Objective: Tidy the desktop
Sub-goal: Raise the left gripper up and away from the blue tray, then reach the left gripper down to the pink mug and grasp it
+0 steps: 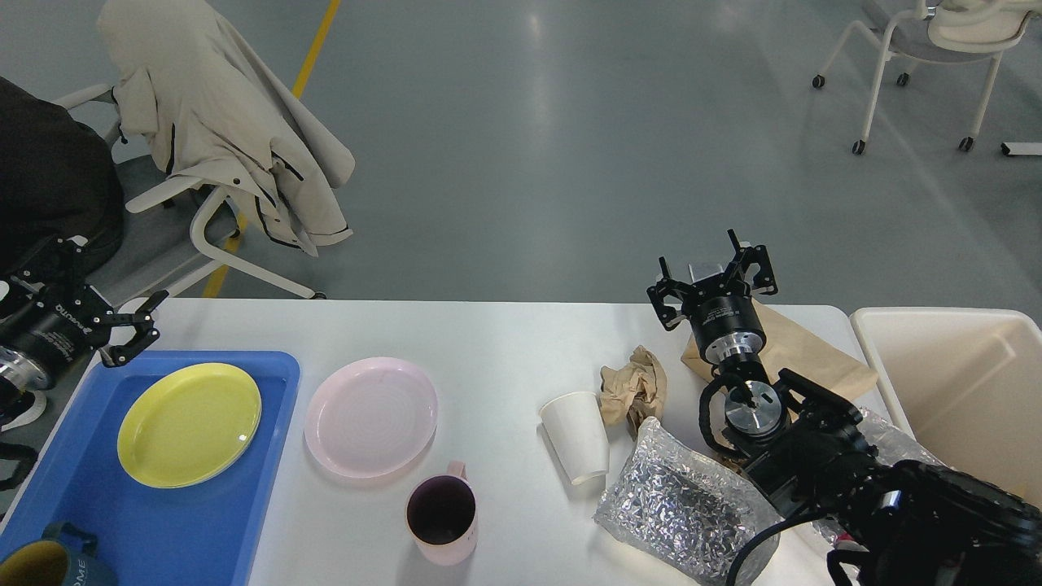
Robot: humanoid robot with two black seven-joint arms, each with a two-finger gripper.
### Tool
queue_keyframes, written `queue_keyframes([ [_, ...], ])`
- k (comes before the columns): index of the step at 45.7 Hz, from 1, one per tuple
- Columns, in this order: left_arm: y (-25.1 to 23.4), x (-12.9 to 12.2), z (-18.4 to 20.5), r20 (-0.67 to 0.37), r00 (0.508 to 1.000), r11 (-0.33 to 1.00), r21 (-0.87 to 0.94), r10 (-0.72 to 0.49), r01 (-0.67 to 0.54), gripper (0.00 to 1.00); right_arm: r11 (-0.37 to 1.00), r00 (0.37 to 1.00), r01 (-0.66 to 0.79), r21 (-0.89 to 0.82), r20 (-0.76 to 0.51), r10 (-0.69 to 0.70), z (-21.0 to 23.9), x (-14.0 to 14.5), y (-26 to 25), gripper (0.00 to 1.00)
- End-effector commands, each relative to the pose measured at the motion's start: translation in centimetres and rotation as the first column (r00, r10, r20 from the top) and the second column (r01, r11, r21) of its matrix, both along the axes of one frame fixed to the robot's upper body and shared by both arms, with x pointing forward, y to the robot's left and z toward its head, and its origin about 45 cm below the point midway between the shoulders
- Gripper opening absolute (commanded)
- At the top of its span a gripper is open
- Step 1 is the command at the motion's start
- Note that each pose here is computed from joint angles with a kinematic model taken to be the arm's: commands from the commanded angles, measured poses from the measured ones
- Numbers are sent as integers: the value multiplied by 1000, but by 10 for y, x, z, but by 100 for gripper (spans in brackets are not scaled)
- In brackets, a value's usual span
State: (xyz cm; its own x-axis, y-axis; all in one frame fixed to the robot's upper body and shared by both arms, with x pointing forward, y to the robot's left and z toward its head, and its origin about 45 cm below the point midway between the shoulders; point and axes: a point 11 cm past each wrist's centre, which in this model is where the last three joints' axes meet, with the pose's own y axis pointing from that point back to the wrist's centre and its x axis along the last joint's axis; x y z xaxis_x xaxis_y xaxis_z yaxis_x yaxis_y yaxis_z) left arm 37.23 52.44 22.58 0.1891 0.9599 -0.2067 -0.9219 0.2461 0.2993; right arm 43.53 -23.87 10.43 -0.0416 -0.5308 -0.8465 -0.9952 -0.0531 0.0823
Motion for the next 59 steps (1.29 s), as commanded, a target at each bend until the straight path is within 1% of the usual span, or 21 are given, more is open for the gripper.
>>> queue_keyframes([
  [1, 18, -6, 42, -102, 991, 970, 216, -88, 108, 100, 1000, 1000, -1, 0, -1, 1, 0, 0, 1, 100],
  [5, 27, -1, 79, -157, 978, 900, 394, -136, 189, 100, 1000, 1000, 0, 0, 0, 0, 0, 0, 0, 100],
  [10, 22, 13, 124, -206, 955, 751, 590, -216, 297, 100, 1000, 1000, 1, -1, 0, -1, 0, 0, 0, 100],
  [15, 18, 10, 153, -257, 928, 629, 683, -270, 373, 100, 1000, 1000, 0, -1, -1, 0, 0, 0, 0, 100],
  [18, 2, 17, 179, -267, 908, 553, 725, -324, 410, 100, 1000, 1000, 1, -1, 0, -1, 0, 0, 0, 100],
  [21, -20, 24, 198, -290, 877, 481, 748, -382, 457, 100, 1000, 1000, 1, -1, 0, -1, 0, 0, 0, 100],
  [22, -39, 32, 211, -316, 850, 423, 760, -422, 493, 100, 1000, 1000, 1, -1, 0, -1, 0, 0, 0, 100],
  [25, -61, 40, 223, -388, 809, 319, 775, -441, 545, 100, 1000, 1000, 0, 0, 0, 0, 0, 0, 0, 100],
  [27, -76, 44, 228, -448, 770, 237, 773, -454, 589, 100, 1000, 1000, 1, -1, 0, -1, 0, 0, 0, 100],
  [29, -98, 48, 237, -474, 728, 174, 767, -496, 618, 100, 1000, 1000, 0, 0, 0, 0, 0, 0, 0, 100],
  [33, -144, 50, 248, -498, 644, 111, 735, -581, 669, 100, 1000, 1000, 0, 0, 0, 0, 0, 0, 0, 100],
  [37, -176, 46, 247, -517, 603, 97, 705, -608, 702, 100, 1000, 1000, 1, -1, 0, -1, 0, 0, 0, 100],
  [39, -192, 42, 240, -531, 573, 76, 688, -624, 721, 100, 1000, 1000, 1, -1, 0, -1, 0, 0, 0, 100],
  [44, -228, 18, 207, -587, 457, 14, 604, -668, 797, 100, 1000, 1000, 1, -1, 0, -1, 0, 0, 0, 100],
  [47, -256, 0, 182, -623, 370, -55, 554, -690, 831, 100, 1000, 1000, 1, -1, 0, -1, 0, 0, 0, 100],
  [49, -272, -12, 167, -638, 313, -94, 521, -703, 849, 100, 1000, 1000, 1, -1, 0, -1, 0, 0, 0, 100],
  [52, -296, -26, 149, -632, 245, -136, 492, -735, 860, 100, 1000, 1000, 1, -1, 0, -1, 0, 0, 0, 100],
  [56, -308, -41, 116, -636, 188, -170, 457, -748, 873, 100, 1000, 1000, 2, -2, -1, -2, 0, 0, -1, 100],
  [59, -308, -52, 90, -662, 160, -197, 431, -732, 880, 100, 1000, 1000, 1, -1, 0, -1, 0, 0, 0, 100],
])
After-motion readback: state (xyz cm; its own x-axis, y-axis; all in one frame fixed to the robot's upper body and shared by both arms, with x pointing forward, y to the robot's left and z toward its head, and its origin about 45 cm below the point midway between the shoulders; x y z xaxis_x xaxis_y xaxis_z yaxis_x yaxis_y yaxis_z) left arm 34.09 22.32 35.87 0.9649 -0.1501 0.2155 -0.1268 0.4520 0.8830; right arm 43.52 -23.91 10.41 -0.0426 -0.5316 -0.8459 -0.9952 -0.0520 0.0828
